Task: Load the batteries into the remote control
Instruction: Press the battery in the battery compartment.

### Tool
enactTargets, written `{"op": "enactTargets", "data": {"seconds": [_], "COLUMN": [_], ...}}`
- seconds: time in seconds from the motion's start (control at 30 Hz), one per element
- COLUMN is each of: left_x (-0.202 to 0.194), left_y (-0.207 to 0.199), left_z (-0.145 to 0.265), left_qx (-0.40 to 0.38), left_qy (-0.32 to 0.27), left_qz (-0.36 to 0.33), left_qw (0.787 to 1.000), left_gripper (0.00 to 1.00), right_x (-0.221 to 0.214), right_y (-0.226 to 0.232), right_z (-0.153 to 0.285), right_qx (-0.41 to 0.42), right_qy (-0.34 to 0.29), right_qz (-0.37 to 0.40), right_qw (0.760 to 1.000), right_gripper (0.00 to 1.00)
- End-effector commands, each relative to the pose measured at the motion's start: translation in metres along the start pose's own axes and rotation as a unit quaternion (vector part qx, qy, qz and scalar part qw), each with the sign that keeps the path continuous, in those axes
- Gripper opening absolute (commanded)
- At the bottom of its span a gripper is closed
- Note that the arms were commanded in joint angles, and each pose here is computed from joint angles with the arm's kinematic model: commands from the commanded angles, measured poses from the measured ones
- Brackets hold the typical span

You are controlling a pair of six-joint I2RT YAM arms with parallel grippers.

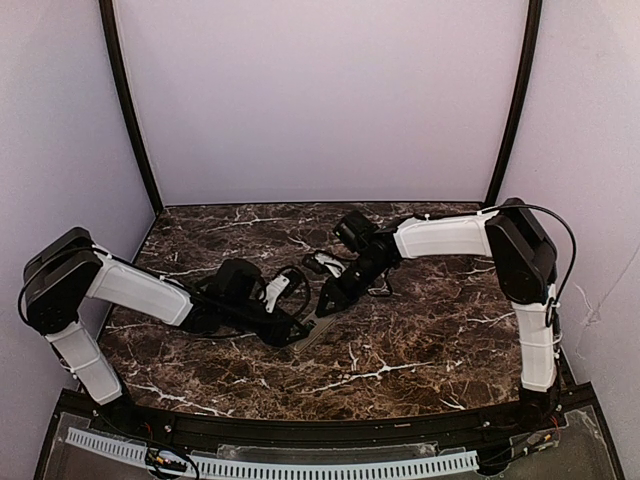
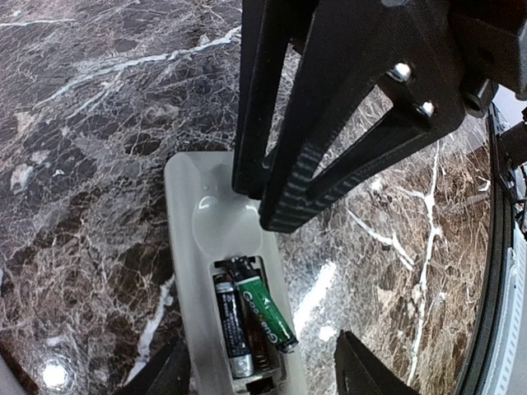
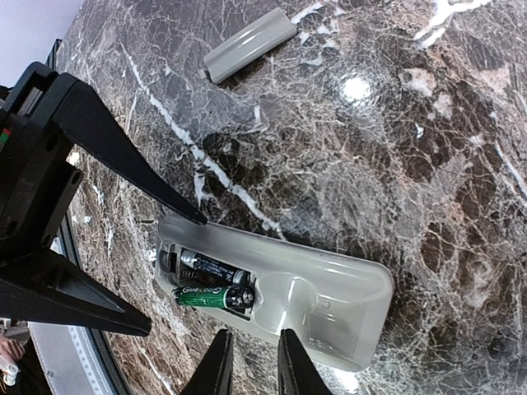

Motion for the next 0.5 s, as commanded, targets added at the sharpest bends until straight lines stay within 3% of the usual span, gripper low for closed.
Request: {"op": "enactTargets", "data": {"seconds": [0.0,0.47], "left_x": [0.0003,0.0014], "left_y": [-0.0013,0.0023], "left_z": [-0.0045,-0.0111], "left_qx": [-0.001,0.009], "left_qy": [0.016,0.025], "left_qz": [-0.006,-0.005], "left_qw": [1.000,1.000], "left_gripper": [0.60,0.50], "right_x": [0.0044,0.0015], "right_y": [0.0075,0.0049], "right_z": [0.0118,0.0140], "right_qx": [0.009,0.008], "right_qy": [-0.018,-0.018], "right_qz": [0.005,0.002], "right_qw": [1.000,1.000], "right_gripper": [0.19,0.18]}}
Point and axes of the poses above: each gripper's point midway between its finger pads, its own z axis back along the fingers, its own y axis along the line the jaws close on, x = y × z, the point moved 8 cm from there along z, back along the fingers
